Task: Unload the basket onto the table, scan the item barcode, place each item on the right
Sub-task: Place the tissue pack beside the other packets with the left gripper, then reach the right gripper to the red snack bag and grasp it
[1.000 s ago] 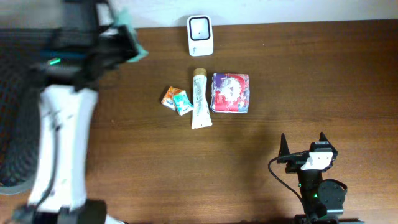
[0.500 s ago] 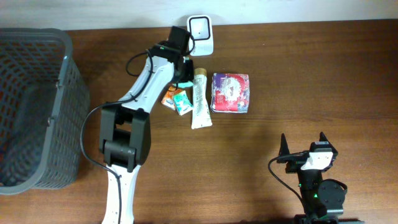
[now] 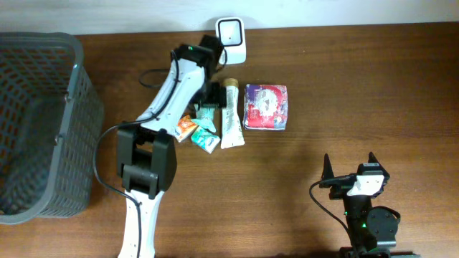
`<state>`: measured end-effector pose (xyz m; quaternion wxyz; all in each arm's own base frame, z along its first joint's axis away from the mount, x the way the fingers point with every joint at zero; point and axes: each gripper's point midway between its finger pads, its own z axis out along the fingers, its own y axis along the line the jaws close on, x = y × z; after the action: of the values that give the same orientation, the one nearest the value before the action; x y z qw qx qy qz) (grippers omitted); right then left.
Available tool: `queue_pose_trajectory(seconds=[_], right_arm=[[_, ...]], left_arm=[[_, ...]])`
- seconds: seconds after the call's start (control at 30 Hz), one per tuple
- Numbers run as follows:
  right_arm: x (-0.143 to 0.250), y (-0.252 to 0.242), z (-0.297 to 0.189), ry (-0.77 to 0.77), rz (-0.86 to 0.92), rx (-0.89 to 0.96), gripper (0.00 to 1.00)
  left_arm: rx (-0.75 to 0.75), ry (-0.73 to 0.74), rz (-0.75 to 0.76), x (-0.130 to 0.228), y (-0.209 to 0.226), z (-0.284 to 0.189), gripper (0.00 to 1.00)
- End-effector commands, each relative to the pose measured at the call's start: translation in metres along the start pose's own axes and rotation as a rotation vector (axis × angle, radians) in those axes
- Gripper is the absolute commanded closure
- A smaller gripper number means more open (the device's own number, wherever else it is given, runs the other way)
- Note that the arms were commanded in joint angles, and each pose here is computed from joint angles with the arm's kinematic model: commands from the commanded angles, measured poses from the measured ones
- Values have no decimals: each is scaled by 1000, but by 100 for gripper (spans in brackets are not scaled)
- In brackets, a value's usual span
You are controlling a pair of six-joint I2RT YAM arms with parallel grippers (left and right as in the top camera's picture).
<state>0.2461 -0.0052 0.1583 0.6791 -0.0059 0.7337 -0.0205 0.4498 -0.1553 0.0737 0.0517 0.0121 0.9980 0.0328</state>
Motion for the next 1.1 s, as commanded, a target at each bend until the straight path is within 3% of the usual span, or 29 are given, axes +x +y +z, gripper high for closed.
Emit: queue_pose_trajectory(seconds=[0.0,0.2,0.43,0.5,0.6,0.7,0.77,0.9,1.07], right_arm=[[4,0,0,6,-7,0,1],[4,0,0,6,-7,0,1],[4,0,0,6,-7,0,1],[4,0,0,6,-7,0,1],[4,0,0,6,-7,0,1],[4,0,0,6,-7,0,1],[4,0,0,6,-7,0,1],[4,0,0,6,-7,0,1],[3,-2,0,2,-16,13,1]], left_arm=[[29,-124,-24,-25,7,-70,1],[94,-324,-102,-22,57,-194,0],[123,-512,-303,-1,161,-276,1],[98,-522,-373,2,197,-277,8],[41,-525,-494,9,247,-275,1],[35,-527,-755,32,321,-272,1],[61,-531,-820,42,345,-272,1],[166,-539,-832,42,345,-274,1],[170,-538,-820,40,340,-274,1]])
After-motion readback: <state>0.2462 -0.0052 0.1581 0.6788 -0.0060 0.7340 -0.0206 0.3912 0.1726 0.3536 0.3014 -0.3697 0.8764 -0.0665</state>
